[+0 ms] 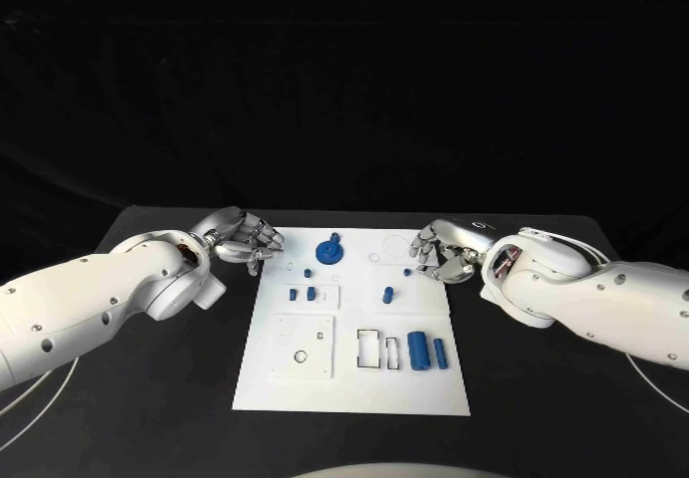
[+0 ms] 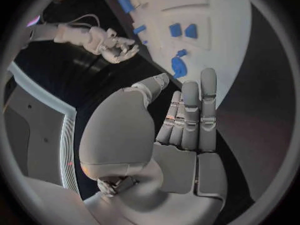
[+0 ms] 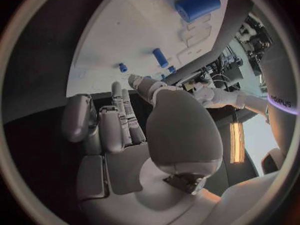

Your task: Assemble the parts on the task board

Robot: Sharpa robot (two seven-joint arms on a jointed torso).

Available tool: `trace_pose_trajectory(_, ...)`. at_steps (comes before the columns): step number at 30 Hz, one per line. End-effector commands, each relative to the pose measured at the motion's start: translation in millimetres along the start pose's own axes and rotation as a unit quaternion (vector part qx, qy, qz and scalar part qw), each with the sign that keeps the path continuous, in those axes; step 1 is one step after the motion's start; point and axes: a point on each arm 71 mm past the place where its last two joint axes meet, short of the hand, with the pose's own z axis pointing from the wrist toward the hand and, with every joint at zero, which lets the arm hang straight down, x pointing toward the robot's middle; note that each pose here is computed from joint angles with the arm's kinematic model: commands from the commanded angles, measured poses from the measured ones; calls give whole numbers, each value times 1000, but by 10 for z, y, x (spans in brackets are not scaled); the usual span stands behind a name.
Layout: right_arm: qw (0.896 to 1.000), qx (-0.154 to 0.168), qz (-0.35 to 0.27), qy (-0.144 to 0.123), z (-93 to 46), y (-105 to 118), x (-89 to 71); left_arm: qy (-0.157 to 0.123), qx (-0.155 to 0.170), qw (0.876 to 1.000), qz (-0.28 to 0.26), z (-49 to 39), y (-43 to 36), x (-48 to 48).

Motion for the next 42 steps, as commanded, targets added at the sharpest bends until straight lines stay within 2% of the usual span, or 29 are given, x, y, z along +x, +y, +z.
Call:
trace_pose_trajectory(1,997,7,-81,7,39,20,32,-64,61,971,-224,-56,-107,-88)
trace_pose_trajectory(4,996,4,-92,9,80,52,58,-65,85,956,-274,-113,-160,-84)
trace_pose_trajectory(8,995,1,-100,11,118,83,89,-59,105,944,-307,-170,-214,-59)
trace_pose_trajectory(15,994,-8,-104,20,169,141,166,-48,126,935,-329,-235,-285,-10)
trace_pose_trajectory(28,992,-11,-116,36,230,179,309,-45,133,931,-336,-264,-313,7)
trace_pose_trajectory(42,990,-8,-133,46,250,179,398,-45,126,932,-336,-262,-300,5)
